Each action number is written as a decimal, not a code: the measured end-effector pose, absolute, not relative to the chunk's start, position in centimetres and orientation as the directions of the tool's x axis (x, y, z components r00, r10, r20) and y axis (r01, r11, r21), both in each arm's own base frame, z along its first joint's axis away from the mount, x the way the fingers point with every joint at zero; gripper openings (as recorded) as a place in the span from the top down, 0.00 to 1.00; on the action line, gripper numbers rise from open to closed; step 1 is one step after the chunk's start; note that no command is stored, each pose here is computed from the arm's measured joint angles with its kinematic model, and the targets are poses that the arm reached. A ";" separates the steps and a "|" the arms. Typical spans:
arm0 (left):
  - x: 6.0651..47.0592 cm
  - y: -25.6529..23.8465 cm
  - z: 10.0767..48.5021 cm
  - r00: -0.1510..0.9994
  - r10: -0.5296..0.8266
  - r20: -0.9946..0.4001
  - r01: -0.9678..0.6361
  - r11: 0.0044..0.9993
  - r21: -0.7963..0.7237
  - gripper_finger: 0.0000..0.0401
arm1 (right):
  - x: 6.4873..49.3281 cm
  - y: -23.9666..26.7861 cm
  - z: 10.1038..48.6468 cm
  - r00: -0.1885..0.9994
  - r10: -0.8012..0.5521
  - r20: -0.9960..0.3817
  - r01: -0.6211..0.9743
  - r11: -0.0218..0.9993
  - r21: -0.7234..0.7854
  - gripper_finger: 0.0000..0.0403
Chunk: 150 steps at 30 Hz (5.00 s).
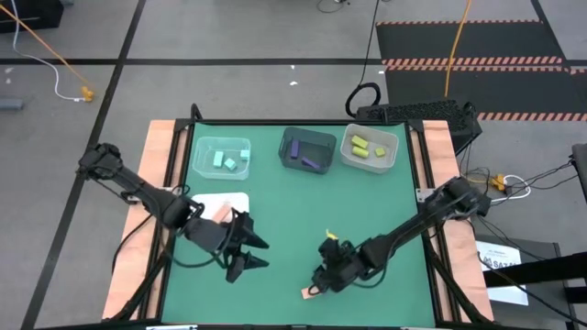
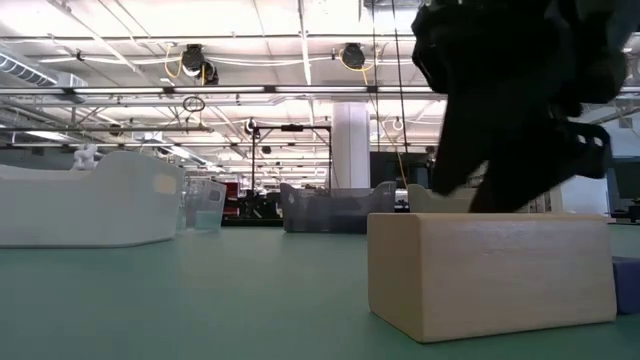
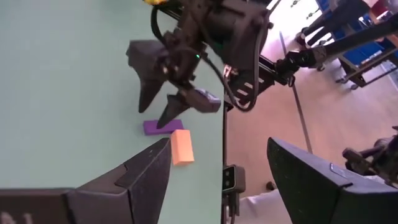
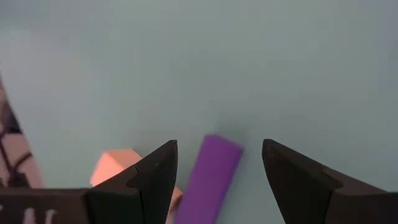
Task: Sort & place blocks by color
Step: Put the violet block into the black bin
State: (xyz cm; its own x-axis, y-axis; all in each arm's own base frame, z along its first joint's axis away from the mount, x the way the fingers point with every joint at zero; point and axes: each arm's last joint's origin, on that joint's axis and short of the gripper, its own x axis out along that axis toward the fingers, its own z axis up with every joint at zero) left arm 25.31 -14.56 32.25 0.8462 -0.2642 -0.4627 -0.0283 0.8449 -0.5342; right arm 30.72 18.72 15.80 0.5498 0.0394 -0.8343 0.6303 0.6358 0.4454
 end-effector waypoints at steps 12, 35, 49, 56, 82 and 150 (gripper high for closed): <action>24.8 -15.4 32.3 0.848 -0.264 -0.459 -0.021 0.850 -0.527 0.34 | 32.5 20.1 14.3 0.406 -0.016 -0.914 0.712 0.632 0.306 0.44; 24.8 -15.3 32.2 0.846 -0.259 -0.467 -0.026 0.854 -0.520 0.34 | 32.1 19.8 13.2 0.353 -0.100 -0.930 0.552 0.825 0.121 0.79; 24.8 -15.3 32.3 0.852 -0.264 -0.452 -0.018 0.848 -0.529 0.35 | 32.4 17.8 19.0 0.539 -0.137 -0.831 0.446 0.884 0.143 0.78; 24.9 -15.3 32.4 0.854 -0.266 -0.447 -0.001 0.859 -0.512 0.36 | 32.0 15.1 24.3 0.685 -0.317 -0.656 0.467 0.882 0.063 0.78; 27.3 -12.0 33.9 0.941 -0.169 -0.294 0.025 0.899 -0.438 0.36 | 28.5 7.5 24.8 0.915 -0.363 0.178 0.166 0.740 0.652 0.78; 37.2 0.1 30.0 0.996 0.083 -0.029 -0.088 0.928 -0.361 0.45 | 25.8 -1.7 26.1 0.922 0.108 0.372 -0.229 0.927 0.299 0.78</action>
